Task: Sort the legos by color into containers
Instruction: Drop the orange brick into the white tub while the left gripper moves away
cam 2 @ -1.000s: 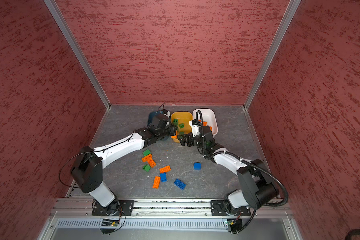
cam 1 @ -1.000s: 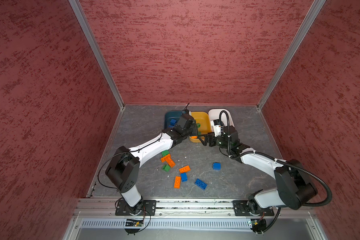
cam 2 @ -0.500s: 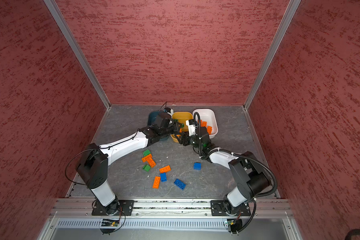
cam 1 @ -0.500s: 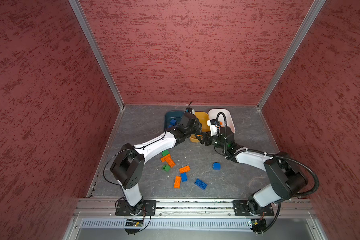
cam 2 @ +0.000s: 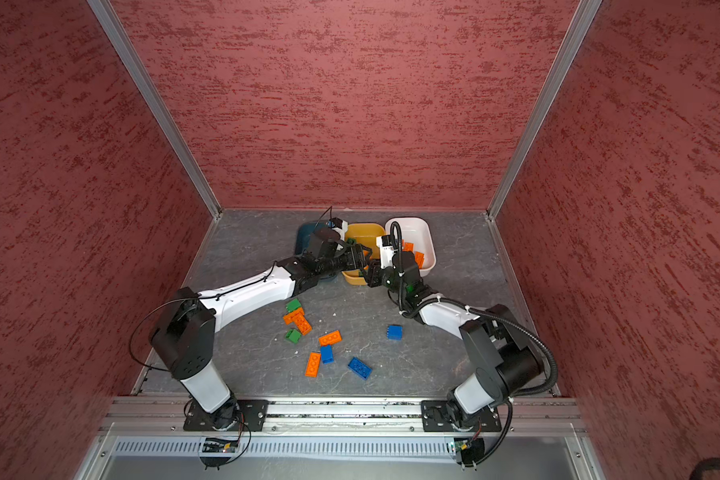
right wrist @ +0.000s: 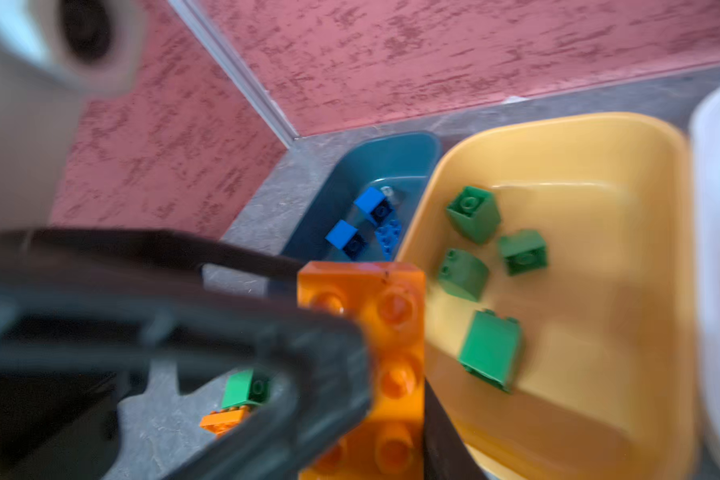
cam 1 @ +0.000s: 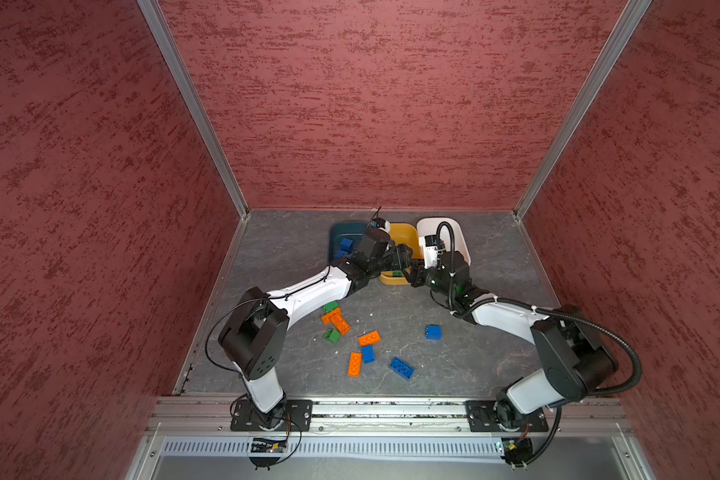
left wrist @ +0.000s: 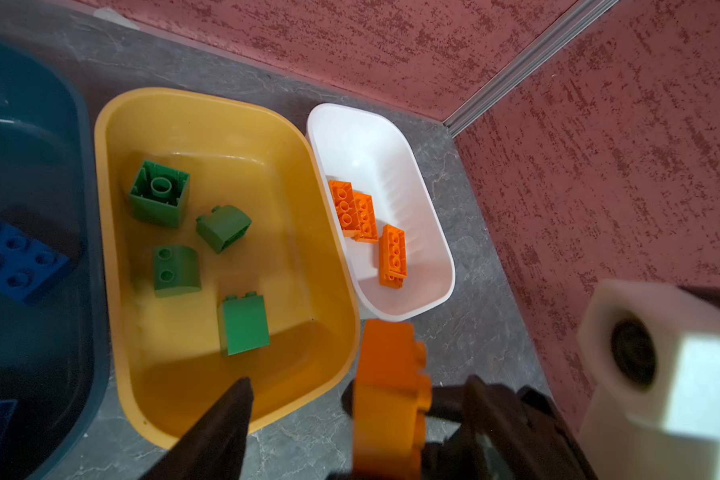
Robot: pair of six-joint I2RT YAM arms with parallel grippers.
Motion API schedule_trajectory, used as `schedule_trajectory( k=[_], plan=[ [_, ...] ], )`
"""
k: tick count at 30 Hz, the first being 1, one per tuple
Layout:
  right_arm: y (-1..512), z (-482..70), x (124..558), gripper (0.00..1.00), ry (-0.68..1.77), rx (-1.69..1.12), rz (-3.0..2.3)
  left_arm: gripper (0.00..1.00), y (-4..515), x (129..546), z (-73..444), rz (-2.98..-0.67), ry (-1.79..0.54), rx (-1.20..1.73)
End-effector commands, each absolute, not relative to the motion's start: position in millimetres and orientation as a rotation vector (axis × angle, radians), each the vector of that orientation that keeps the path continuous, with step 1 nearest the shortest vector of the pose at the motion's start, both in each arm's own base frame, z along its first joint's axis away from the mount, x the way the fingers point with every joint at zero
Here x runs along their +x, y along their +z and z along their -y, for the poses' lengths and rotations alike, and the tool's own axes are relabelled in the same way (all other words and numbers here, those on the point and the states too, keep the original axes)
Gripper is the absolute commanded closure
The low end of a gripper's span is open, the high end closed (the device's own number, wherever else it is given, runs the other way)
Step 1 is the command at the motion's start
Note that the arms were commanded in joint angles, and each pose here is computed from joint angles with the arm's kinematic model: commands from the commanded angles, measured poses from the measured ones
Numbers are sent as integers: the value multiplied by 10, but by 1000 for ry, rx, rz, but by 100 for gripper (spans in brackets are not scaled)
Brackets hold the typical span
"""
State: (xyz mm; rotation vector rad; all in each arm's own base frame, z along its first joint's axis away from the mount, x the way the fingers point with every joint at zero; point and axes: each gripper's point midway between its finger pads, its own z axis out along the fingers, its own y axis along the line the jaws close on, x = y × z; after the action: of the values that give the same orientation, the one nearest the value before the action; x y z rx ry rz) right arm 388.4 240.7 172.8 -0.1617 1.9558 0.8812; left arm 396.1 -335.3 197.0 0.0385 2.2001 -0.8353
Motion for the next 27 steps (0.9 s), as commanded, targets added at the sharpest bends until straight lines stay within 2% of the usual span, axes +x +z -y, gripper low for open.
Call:
schedule_trajectory(
  k=[1, 3, 6, 11, 22, 27],
  plan=[
    [1716, -2025, 4026, 70, 741, -58, -1980, 11, 2214, 3991, 3261, -2140, -817, 88],
    [1644, -1805, 4109, 70, 667, 5, -2019, 0, 2207, 3969, 3258, -2142, -802, 135],
    [1524, -1495, 4253, 70, 567, 79, -2087, 1, 2172, 3939, 3234, -2151, -774, 169],
    [1380, -1186, 4500, 68, 440, 51, -2168, 1, 2154, 3896, 3168, -2131, -769, 168],
    [1060, -798, 5097, 65, 89, -138, -2349, 1, 2070, 3513, 3302, -2105, -806, 449],
    [1034, -659, 5254, 63, -60, -174, -2367, 1, 2052, 3320, 3208, -2104, -805, 512]
  ],
)
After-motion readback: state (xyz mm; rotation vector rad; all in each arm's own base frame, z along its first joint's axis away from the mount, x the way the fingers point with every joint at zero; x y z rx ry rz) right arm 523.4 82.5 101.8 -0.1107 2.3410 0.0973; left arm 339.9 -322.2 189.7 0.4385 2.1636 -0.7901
